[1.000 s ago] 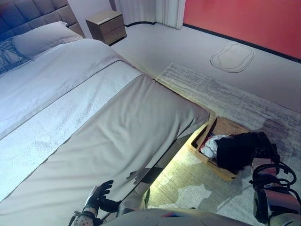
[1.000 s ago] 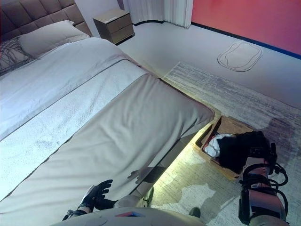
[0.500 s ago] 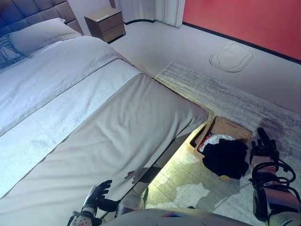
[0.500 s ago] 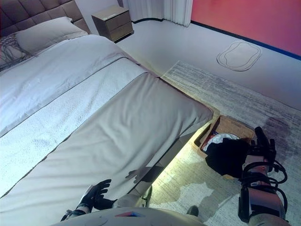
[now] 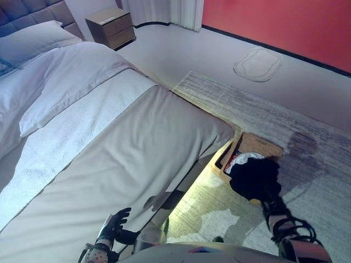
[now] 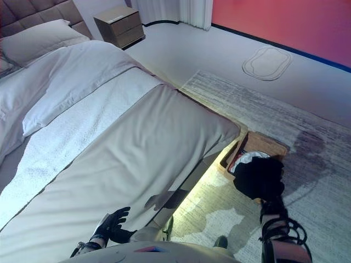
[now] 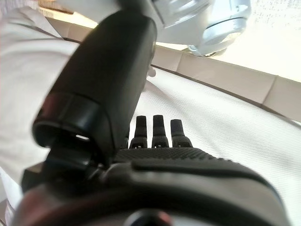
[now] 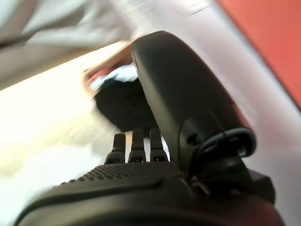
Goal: Pick up the clothes from the bed and place them into the basket
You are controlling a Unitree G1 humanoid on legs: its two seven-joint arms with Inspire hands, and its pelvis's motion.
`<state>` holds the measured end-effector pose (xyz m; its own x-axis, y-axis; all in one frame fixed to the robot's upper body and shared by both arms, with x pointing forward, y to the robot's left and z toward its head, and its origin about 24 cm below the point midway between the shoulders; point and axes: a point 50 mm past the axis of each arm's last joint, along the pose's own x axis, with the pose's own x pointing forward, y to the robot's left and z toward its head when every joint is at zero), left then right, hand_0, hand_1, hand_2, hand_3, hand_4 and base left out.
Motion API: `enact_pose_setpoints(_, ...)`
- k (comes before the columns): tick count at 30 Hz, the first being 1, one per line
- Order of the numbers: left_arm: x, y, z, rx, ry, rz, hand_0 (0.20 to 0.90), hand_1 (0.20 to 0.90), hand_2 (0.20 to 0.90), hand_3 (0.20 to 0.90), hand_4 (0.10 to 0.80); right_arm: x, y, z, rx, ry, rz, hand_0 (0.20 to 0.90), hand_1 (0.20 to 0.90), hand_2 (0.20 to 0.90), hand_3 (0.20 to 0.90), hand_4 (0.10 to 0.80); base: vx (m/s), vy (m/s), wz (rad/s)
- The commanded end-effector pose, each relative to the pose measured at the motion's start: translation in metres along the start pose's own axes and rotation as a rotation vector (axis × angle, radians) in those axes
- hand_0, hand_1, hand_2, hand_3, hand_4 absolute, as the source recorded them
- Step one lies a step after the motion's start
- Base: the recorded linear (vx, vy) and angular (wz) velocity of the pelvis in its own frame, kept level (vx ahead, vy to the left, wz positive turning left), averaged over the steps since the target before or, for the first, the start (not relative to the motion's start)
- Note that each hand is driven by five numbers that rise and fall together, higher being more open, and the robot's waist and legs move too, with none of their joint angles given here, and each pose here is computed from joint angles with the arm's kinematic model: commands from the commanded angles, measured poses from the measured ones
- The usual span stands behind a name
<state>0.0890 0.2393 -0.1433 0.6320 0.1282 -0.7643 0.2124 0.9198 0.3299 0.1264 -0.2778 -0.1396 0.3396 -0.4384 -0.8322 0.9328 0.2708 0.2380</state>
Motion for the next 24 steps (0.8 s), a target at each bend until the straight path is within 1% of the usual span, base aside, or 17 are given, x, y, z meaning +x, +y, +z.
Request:
enact_pose_setpoints(1,0.007,-0.012,0.015,0.024,-0.054,-0.035,0.900,0.900,0.900,0.900,0.800,-0.001,-0.001,-0.001,-0.292,-0.009,0.061,0.900,0.900,0.900,0.900,0.800,-0.064,0.019,-0.24)
enact_pose_setpoints(4,0.012,-0.018,0.023,0.003,-0.057,-0.041,0.900,0.900,0.900,0.900,0.800,-0.009,-0.029,-0.040,-0.543,0.153,0.025,0.900,0.900,0.900,0.900,0.800,-0.080,0.041,-0.32)
enact_pose_setpoints(7,0.014,-0.022,0.028,-0.004,-0.059,-0.055,0.900,0.900,0.900,0.900,0.800,-0.015,-0.045,-0.057,-0.663,0.226,0.012,0.900,0.900,0.900,0.900,0.800,-0.055,0.039,-0.28)
enact_pose_setpoints(10,0.016,-0.025,0.027,-0.003,-0.028,-0.058,0.900,0.900,0.900,0.900,0.800,-0.020,-0.053,-0.071,-0.770,0.274,0.018,0.900,0.900,0.900,0.900,0.800,-0.046,0.052,-0.37)
enact_pose_setpoints(14,0.018,-0.025,0.027,-0.014,0.005,-0.084,0.900,0.900,0.900,0.900,0.800,-0.022,-0.051,-0.078,-0.902,0.315,0.085,0.900,0.900,0.900,0.900,0.800,-0.033,0.037,-0.25)
enact_pose_setpoints(17,0.020,-0.022,0.029,-0.039,0.016,-0.079,0.900,0.900,0.900,0.900,0.800,-0.022,-0.049,-0.078,-0.954,0.313,0.096,0.900,0.900,0.900,0.900,0.800,-0.001,0.030,-0.22)
enact_pose_setpoints(24,0.021,-0.020,0.028,-0.050,0.037,-0.110,0.900,0.900,0.900,0.900,0.800,-0.022,-0.052,-0.078,-0.950,0.359,0.088,0.900,0.900,0.900,0.900,0.800,0.005,0.004,-0.06)
